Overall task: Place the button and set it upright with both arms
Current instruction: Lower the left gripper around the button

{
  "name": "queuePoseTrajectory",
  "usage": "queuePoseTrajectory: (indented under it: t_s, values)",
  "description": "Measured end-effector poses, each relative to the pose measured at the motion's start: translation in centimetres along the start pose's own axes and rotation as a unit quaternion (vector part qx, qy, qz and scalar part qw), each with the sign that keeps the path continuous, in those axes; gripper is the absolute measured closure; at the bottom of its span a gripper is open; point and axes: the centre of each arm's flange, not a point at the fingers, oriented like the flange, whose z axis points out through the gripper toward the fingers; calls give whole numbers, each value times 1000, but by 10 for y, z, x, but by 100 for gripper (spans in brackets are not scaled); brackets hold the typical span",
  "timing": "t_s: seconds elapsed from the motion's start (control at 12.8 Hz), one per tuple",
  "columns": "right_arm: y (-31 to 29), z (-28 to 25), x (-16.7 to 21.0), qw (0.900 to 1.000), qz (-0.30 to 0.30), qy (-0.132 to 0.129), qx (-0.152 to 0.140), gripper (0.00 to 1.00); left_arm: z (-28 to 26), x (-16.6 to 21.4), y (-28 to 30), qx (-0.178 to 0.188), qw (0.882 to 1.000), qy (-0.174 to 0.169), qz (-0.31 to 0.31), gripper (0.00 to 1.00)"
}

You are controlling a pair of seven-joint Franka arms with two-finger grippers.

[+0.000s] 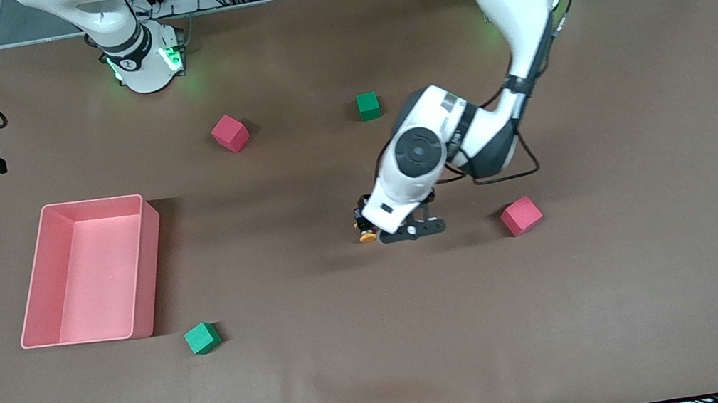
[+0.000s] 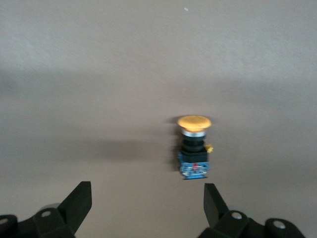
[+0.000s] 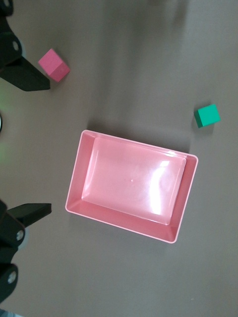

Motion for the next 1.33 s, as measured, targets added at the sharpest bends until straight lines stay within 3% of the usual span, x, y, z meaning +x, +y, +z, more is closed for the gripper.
queuePoseTrajectory:
  t_s: [0.24, 1.02, 1.33]
  values:
    - [-4, -1, 3, 998, 46, 12, 32, 0, 27, -9, 24, -15, 999, 26, -16, 0]
    - [8, 3, 6, 997, 59, 14, 36, 0, 75, -14, 34, -26, 999, 32, -25, 0]
    - [8, 6, 7, 995, 92, 10, 37, 0, 81, -8, 27, -20, 999, 35, -30, 13]
